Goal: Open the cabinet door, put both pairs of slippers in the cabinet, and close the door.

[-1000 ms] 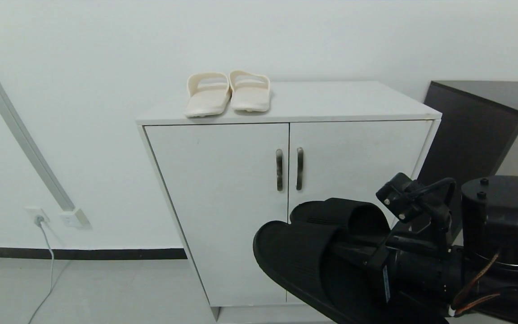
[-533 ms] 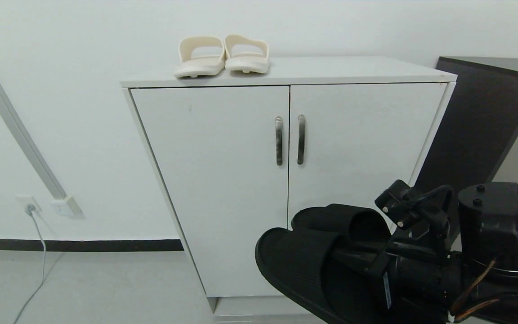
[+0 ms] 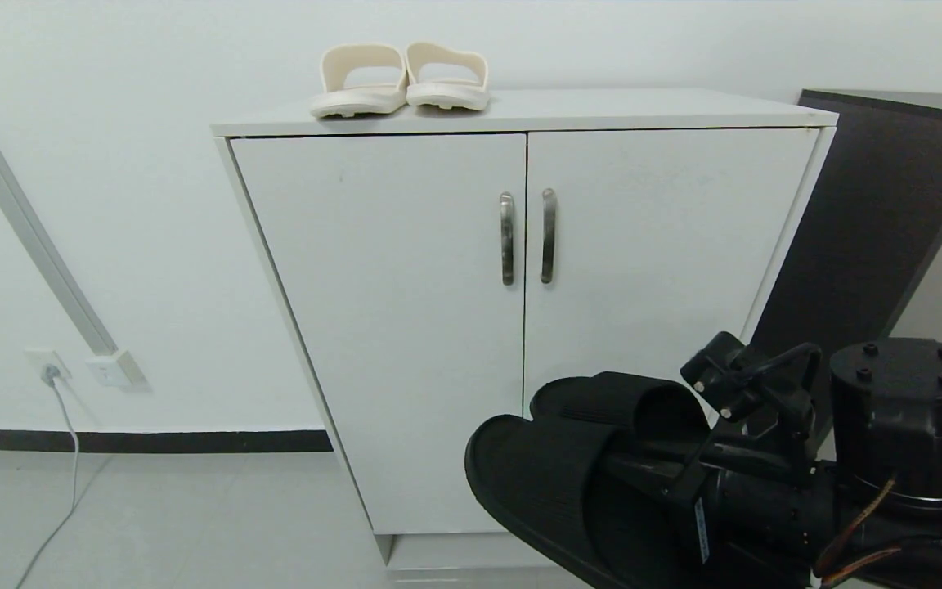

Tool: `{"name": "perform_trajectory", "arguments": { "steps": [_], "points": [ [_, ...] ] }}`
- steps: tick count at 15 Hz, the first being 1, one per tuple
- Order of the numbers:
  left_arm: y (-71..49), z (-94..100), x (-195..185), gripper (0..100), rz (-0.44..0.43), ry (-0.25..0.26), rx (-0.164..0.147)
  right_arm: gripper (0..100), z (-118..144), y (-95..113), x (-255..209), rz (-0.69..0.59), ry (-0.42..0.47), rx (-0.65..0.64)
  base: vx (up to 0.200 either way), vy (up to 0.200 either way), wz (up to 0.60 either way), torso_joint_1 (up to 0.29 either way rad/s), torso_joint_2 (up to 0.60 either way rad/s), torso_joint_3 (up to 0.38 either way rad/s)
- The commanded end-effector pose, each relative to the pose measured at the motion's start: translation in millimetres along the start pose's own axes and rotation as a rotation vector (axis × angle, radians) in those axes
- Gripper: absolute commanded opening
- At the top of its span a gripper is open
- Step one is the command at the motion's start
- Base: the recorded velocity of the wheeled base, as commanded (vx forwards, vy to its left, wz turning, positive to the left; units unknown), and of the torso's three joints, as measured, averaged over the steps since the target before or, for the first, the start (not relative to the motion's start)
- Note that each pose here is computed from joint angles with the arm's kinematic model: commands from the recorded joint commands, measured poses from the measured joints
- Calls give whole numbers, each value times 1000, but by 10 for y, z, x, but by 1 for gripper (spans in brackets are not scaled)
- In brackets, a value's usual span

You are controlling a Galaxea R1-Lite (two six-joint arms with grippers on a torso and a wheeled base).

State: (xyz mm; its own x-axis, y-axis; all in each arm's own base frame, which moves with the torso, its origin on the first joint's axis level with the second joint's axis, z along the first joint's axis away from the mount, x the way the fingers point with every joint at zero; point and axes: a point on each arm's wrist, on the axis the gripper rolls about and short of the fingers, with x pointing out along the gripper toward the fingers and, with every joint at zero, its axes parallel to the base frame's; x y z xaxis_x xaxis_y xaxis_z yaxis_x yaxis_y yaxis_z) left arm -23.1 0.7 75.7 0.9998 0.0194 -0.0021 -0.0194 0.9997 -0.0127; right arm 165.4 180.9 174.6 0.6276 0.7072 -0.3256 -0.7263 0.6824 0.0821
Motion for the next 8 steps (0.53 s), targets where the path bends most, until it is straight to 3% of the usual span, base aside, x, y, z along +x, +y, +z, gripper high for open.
{"name": "perform_trajectory", "arguments": {
  "steps": [1, 5, 6, 7, 8],
  "points": [
    [1, 4, 2, 100, 2, 4, -1, 0, -21, 0, 12, -1, 9, -13, 0, 0, 0, 0, 0, 0],
    [-1, 67, 34, 100, 1, 38, 6, 0, -49, 2, -32, 2, 11, -39, 0, 0, 0, 0, 0, 0],
    [-3, 165, 25, 100, -2, 19, -4, 0, -56, 2, -29, 2, 14, -39, 0, 0, 0, 0, 0, 0],
    [-8, 487, 16, 100, -25, -18, -55, 0, -60, 2, -21, 3, 15, -38, 0, 0, 0, 0, 0, 0],
    [-22, 653, 77, 100, -68, 5, -62, 0, -56, 2, -14, 4, 9, -38, 0, 0, 0, 0, 0, 0]
  ]
}}
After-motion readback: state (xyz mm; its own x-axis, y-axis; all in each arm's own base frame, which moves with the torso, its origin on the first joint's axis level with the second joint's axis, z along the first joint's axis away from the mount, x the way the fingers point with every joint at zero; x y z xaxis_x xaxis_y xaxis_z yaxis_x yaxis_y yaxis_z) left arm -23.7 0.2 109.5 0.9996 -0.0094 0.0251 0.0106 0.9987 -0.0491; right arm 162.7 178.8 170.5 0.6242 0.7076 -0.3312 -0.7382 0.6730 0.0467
